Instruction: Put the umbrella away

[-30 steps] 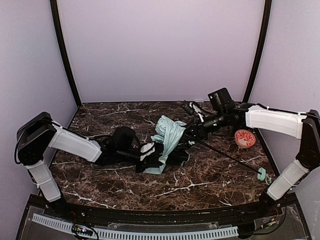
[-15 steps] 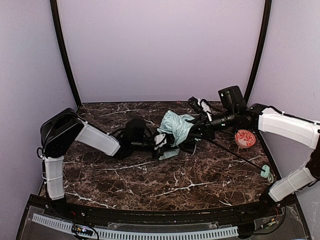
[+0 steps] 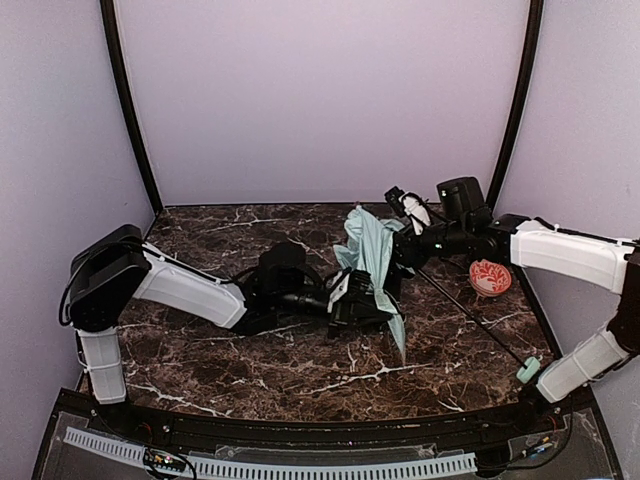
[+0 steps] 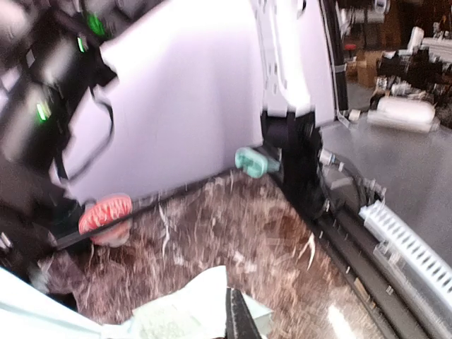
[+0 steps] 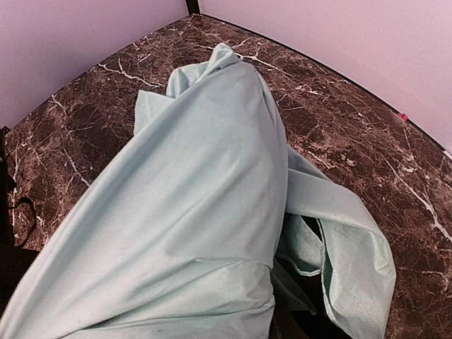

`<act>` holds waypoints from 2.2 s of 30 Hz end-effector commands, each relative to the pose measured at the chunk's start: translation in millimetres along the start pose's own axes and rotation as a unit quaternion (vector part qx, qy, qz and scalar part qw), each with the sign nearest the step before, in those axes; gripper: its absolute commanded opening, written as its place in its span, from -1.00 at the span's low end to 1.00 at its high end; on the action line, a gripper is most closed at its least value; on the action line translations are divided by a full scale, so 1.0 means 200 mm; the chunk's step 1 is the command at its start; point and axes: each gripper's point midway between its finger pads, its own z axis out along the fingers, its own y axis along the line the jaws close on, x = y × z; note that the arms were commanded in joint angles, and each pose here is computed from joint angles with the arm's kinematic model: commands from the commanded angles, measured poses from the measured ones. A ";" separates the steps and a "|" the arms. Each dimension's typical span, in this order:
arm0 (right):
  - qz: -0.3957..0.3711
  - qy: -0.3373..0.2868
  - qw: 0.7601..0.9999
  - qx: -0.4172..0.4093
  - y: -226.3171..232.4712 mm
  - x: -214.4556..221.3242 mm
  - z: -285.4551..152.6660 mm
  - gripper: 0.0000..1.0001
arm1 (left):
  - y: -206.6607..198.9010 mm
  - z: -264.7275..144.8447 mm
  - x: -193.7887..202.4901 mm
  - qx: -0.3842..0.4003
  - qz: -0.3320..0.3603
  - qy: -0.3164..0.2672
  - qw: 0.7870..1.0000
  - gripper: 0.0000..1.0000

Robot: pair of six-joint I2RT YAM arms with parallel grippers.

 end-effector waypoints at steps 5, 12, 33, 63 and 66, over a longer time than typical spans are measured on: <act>-0.017 -0.068 0.993 0.093 -0.21 -0.19 -0.07 -1.00 | -0.20 -0.06 -0.24 0.097 -0.050 -0.018 0.994 -1.00; -0.016 -0.048 0.994 0.101 -0.26 -0.17 -0.07 -1.00 | -0.23 -0.15 -0.16 0.085 -0.065 0.059 0.993 -1.00; -0.136 -0.014 0.990 -0.041 0.02 -0.13 -0.12 -1.00 | -0.24 -0.60 -0.22 0.128 -0.116 0.117 0.978 -1.00; -0.227 -0.056 0.961 -0.147 0.42 -0.12 -0.15 -1.00 | -0.10 -0.36 0.11 0.045 0.001 0.181 0.983 -1.00; -0.216 -0.066 0.971 -0.078 0.31 -0.14 -0.12 -1.00 | -0.16 -0.29 0.10 0.068 -0.020 0.174 0.982 -1.00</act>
